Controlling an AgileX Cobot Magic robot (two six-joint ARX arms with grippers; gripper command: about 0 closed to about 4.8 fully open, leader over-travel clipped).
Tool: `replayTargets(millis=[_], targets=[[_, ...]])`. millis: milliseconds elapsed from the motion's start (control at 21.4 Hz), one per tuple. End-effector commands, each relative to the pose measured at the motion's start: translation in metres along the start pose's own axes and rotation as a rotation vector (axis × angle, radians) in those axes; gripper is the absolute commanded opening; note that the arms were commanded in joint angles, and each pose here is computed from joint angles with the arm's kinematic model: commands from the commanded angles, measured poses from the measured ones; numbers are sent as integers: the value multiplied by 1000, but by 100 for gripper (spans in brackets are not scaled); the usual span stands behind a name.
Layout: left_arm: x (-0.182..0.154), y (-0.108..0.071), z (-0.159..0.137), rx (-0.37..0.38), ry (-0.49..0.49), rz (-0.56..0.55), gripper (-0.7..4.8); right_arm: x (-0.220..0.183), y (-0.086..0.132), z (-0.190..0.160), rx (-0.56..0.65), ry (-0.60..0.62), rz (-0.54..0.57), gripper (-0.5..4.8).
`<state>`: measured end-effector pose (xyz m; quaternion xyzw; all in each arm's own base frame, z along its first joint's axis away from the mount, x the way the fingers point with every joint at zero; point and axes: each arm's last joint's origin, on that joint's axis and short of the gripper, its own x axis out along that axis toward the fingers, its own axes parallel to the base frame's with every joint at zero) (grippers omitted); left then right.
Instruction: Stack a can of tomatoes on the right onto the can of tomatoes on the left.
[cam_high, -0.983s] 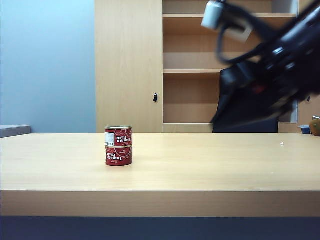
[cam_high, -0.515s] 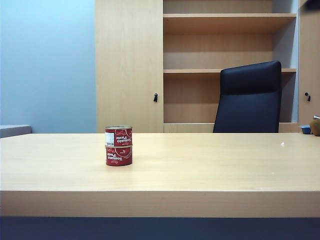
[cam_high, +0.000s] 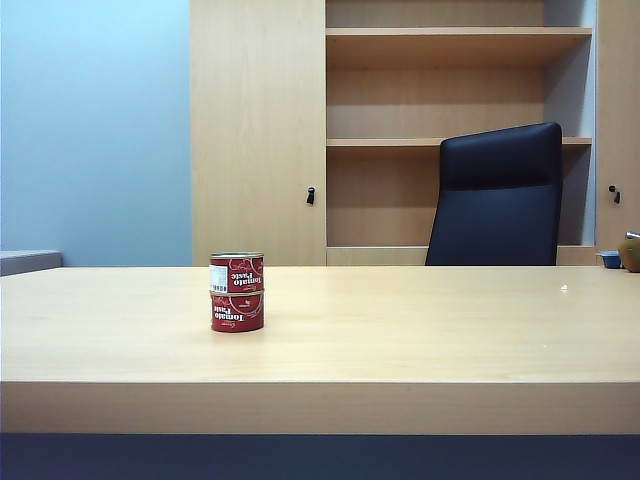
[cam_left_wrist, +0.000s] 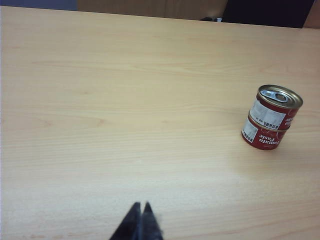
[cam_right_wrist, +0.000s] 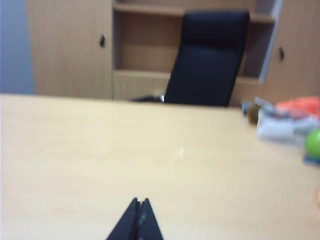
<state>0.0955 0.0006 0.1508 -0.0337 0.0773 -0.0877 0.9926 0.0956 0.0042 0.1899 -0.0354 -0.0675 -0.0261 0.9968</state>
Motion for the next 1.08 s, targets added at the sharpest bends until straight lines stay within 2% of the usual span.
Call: replayTargets(millis=[47,187,375,1077], targets=[[0,0,1,4,-2,-1,-5,-1,3,-24,17,116,78,10],[0,0,1,4,-2,-1,-5,-3,3,-36,7,239,79,9],[0,0,1,4,-2,-1,-5,-5,4,-44,0,328,86,9],[0,0,1,5,-2,-1,-5,-5,4,-44,0,324,85,9]])
